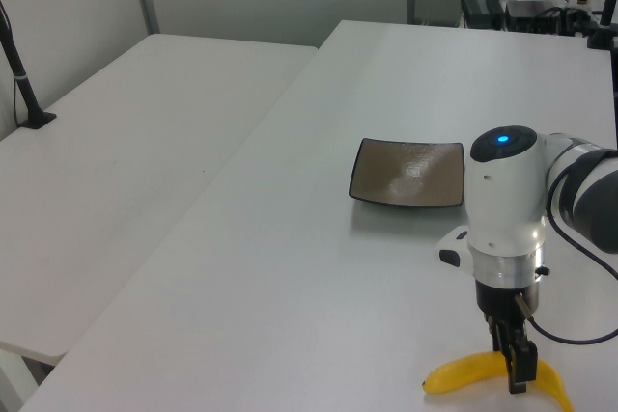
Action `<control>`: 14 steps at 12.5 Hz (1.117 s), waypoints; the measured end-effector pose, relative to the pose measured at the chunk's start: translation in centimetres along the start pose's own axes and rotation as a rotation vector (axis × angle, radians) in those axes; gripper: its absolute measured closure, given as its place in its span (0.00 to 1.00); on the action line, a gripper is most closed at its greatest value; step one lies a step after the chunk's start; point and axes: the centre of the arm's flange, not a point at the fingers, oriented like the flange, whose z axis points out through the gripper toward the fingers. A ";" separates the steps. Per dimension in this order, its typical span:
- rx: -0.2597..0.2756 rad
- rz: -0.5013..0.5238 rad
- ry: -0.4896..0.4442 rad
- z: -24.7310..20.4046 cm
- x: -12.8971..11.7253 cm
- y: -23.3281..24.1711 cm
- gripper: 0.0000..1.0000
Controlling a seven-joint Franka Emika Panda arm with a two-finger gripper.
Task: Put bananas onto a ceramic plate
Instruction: 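Lower the gripper over the banana and close it on the banana, then lift the banana and carry it over the brown plate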
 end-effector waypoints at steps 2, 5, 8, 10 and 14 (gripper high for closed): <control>-0.003 -0.001 -0.003 0.2 0.0 0.1 0.63; -0.002 0.005 -0.001 0.1 0.2 0.4 0.68; -0.019 0.019 0.016 -1.3 0.9 1.9 0.68; -0.063 0.053 0.037 -5.2 2.1 5.6 0.68; -0.119 0.051 0.048 -13.8 4.5 18.0 0.68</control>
